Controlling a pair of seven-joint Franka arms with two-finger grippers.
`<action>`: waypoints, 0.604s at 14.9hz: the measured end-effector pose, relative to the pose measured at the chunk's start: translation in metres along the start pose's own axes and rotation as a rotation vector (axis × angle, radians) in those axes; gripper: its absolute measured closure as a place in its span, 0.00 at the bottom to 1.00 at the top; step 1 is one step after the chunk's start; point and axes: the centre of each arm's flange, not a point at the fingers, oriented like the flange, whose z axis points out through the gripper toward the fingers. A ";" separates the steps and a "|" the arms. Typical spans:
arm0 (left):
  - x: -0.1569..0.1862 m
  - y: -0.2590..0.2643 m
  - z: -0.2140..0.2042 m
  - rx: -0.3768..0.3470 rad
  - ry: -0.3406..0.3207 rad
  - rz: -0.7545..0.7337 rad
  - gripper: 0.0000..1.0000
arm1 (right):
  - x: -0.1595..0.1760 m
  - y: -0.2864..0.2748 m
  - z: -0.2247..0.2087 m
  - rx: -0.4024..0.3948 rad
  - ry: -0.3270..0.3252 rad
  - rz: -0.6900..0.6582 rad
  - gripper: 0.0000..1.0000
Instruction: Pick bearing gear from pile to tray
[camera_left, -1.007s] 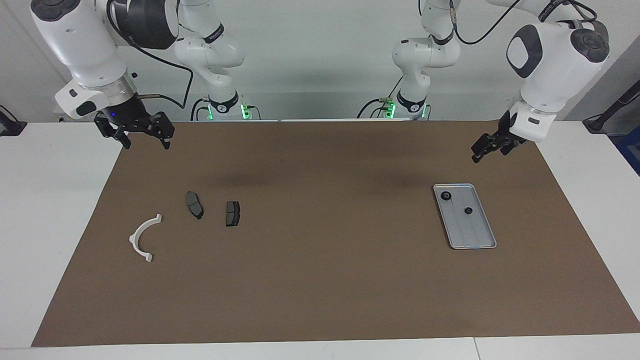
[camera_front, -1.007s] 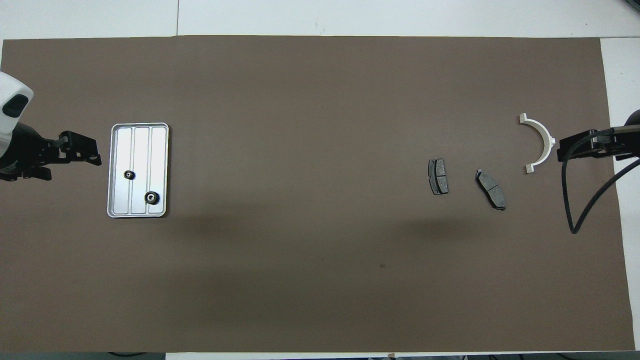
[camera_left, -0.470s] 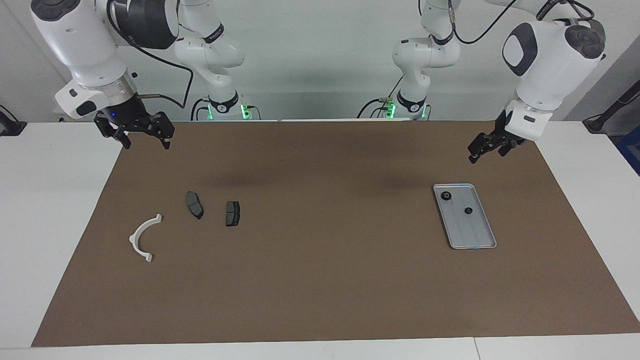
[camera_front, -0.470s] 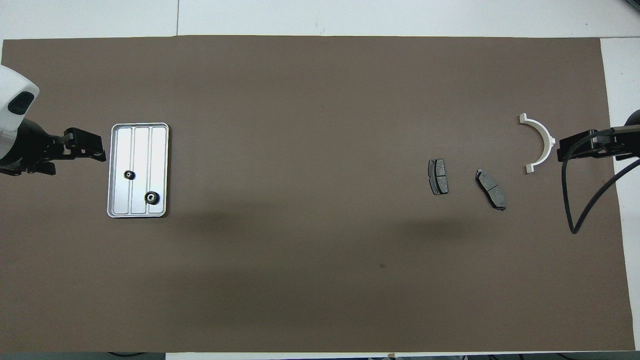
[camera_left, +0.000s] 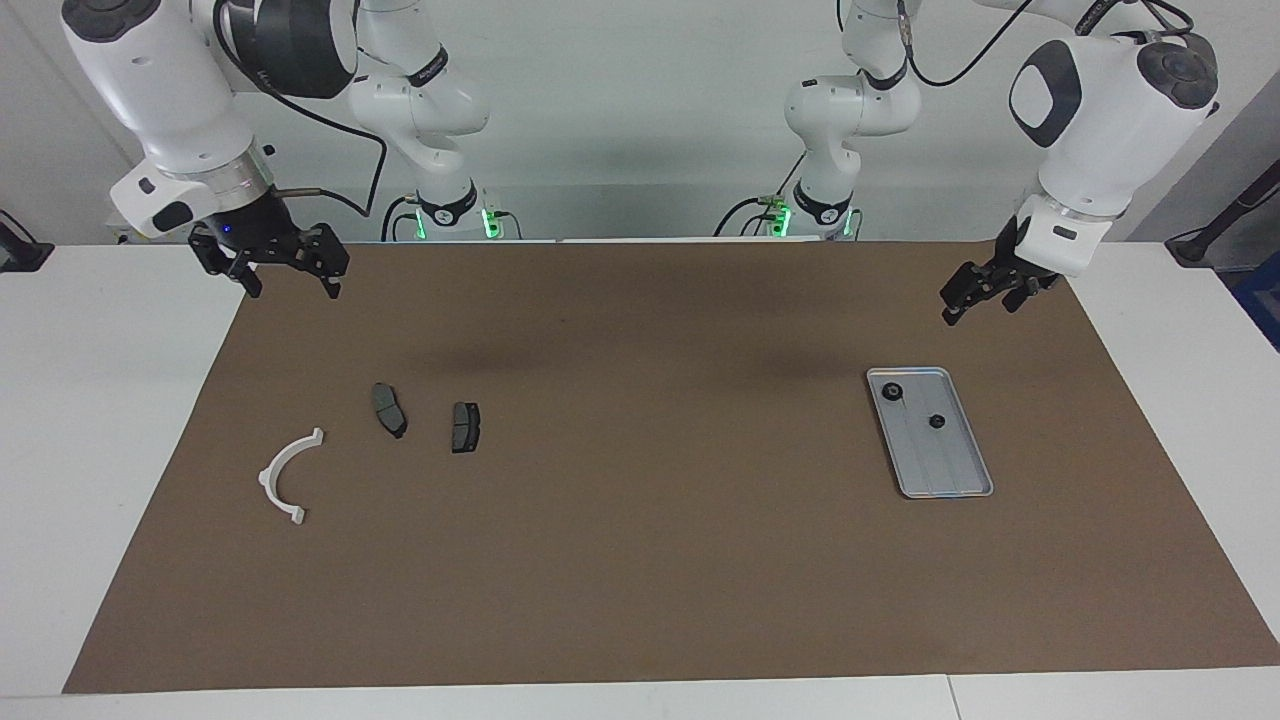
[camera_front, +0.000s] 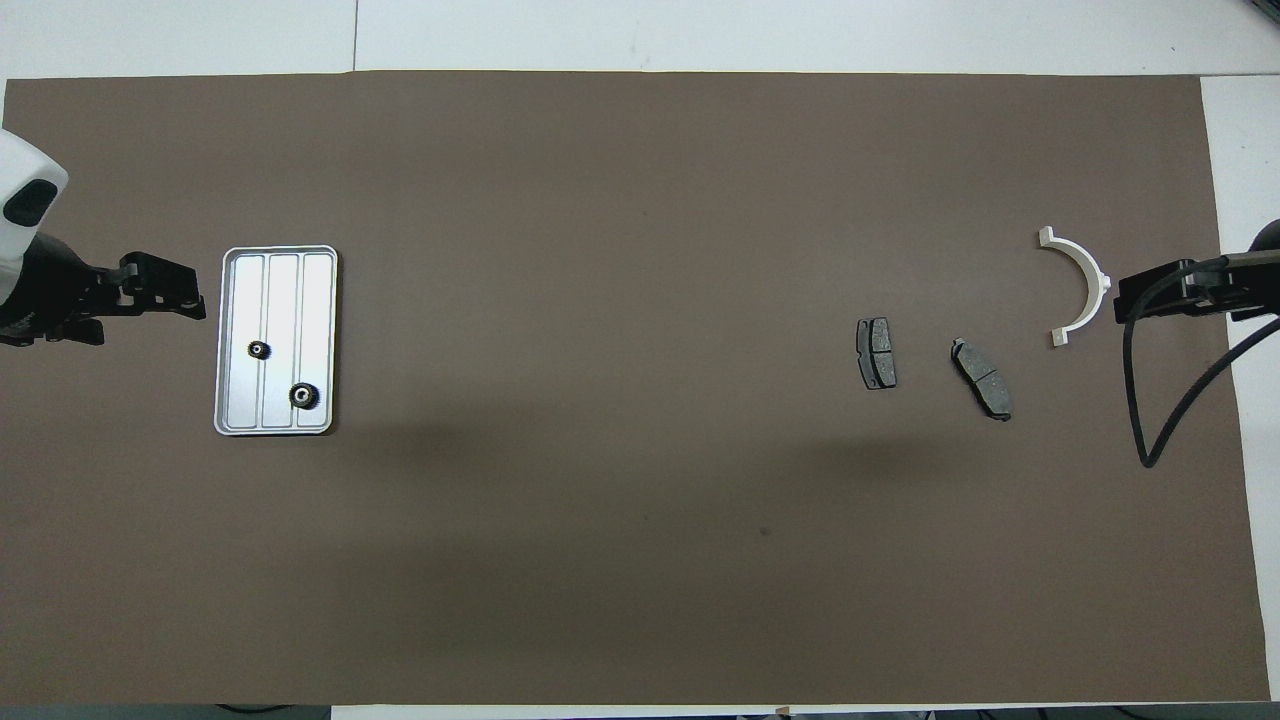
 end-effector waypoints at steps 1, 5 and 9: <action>0.000 0.000 0.000 0.000 0.000 0.010 0.00 | 0.000 0.000 0.000 0.000 0.000 0.000 0.00; 0.000 0.000 0.000 0.000 0.001 0.033 0.00 | 0.000 0.000 0.000 0.000 0.000 0.000 0.00; 0.000 -0.001 -0.011 -0.001 0.010 0.059 0.00 | 0.000 0.000 0.000 0.000 0.000 0.000 0.00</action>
